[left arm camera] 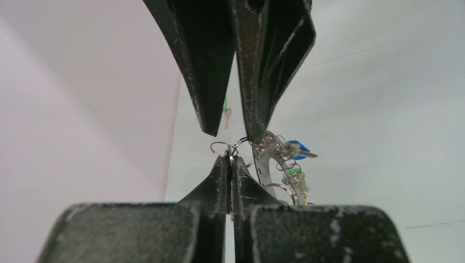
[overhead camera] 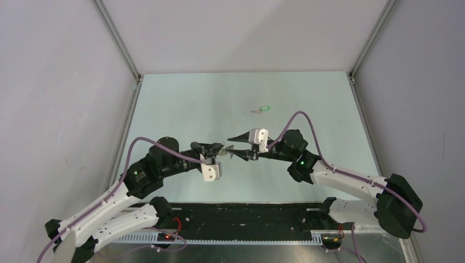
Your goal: Remove the keys from the keyring
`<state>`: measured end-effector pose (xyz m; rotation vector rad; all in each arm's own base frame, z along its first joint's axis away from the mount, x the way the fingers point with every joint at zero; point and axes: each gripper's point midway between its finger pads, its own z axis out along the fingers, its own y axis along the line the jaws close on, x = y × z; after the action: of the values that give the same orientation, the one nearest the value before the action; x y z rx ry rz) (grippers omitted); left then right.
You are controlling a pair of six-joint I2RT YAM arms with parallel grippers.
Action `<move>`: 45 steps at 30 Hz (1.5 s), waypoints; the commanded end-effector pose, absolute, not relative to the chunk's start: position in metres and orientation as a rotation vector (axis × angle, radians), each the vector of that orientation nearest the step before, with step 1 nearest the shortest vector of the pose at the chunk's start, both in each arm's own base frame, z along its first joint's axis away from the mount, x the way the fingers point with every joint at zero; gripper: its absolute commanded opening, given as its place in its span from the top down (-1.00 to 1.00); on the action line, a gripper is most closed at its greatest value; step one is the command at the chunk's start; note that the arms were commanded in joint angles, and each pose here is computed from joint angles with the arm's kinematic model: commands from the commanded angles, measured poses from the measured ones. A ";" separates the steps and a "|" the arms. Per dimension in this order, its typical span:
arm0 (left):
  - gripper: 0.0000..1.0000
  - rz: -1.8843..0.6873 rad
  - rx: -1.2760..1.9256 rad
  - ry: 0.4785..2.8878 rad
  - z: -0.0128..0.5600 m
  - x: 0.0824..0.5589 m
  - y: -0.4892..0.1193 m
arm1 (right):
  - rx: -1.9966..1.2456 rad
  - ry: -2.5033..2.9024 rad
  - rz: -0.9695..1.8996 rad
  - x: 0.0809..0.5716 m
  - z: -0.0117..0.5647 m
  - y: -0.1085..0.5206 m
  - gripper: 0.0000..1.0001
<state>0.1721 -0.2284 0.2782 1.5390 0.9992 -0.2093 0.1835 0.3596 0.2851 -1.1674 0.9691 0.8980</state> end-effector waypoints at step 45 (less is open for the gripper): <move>1.00 0.804 1.917 0.841 0.312 0.250 -0.175 | -1.174 1.038 0.692 0.217 0.302 0.313 0.14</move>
<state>0.2399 -0.1805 0.2452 2.0382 0.9177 0.6317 0.2164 0.3219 0.2755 -1.1982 1.0850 0.7432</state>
